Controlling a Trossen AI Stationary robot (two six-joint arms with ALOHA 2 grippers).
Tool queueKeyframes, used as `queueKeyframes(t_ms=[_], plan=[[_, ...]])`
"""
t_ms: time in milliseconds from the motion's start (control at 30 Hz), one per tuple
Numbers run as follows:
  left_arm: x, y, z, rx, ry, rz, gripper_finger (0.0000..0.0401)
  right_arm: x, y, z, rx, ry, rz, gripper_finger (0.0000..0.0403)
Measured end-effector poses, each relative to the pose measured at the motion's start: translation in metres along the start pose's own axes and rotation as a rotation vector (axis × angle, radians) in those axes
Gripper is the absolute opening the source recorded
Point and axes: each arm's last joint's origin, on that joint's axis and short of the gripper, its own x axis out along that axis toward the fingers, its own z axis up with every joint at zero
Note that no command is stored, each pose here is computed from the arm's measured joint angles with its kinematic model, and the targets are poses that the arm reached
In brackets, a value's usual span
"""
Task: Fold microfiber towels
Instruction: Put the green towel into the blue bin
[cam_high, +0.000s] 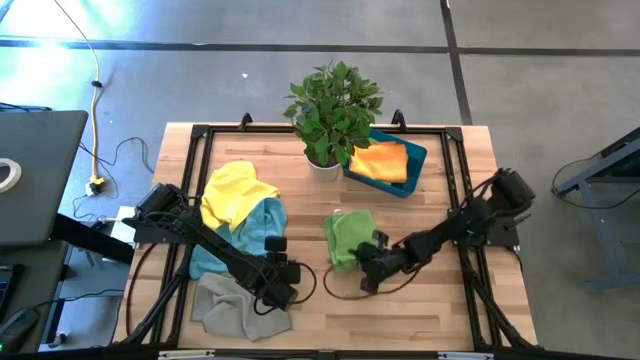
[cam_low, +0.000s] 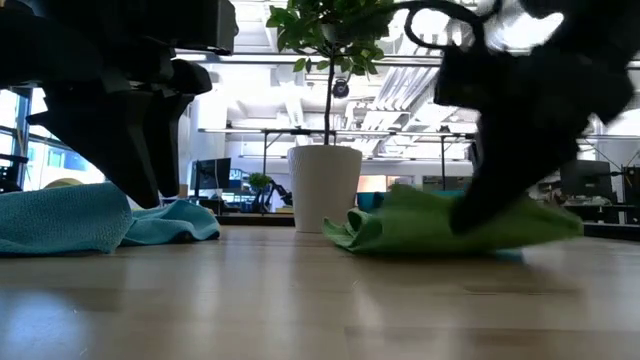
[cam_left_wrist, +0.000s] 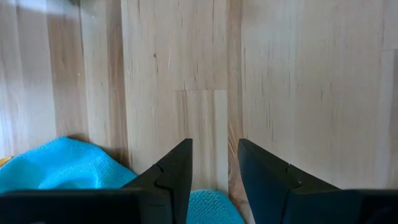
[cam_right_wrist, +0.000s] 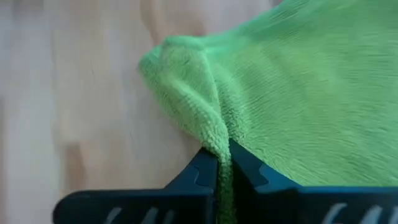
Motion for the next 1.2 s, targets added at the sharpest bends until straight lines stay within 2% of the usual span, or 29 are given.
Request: queueKeyframes(t_ms=[67, 200, 467, 533, 667, 767, 1200], plan=[[0.000, 0.000, 0.000, 0.002, 0.003, -0.005, 0.0119, -0.009, -0.006, 0.008, 0.062, 0.004, 0.011, 0.0002], [0.000, -0.001, -0.001, 0.004, 0.010, -0.017, 0.0119, -0.034, -0.022, 0.020, 0.112, 0.020, -0.010, 0.0001], [0.000, -0.001, -0.001, 0.006, 0.017, -0.017, 0.0119, -0.098, -0.069, 0.034, 0.238, 0.020, -0.138, 0.0001], [0.000, -0.001, -0.001, 0.006, 0.017, -0.016, 0.0119, -0.114, -0.082, 0.032, 0.242, 0.042, -0.173, 0.0001], [0.000, -0.001, -0.001, 0.005, 0.016, -0.016, 0.0119, -0.139, -0.105, 0.028, 0.386, 0.027, -0.271, 0.0000], [0.001, 0.002, 0.000, -0.003, 0.018, -0.014, 0.0119, -0.152, -0.118, 0.024, 0.438, 0.004, -0.334, 0.0000], [0.007, 0.015, 0.006, -0.028, 0.027, 0.003, 0.0119, -0.186, -0.176, 0.007, 0.742, 0.075, -0.617, 0.0000]])
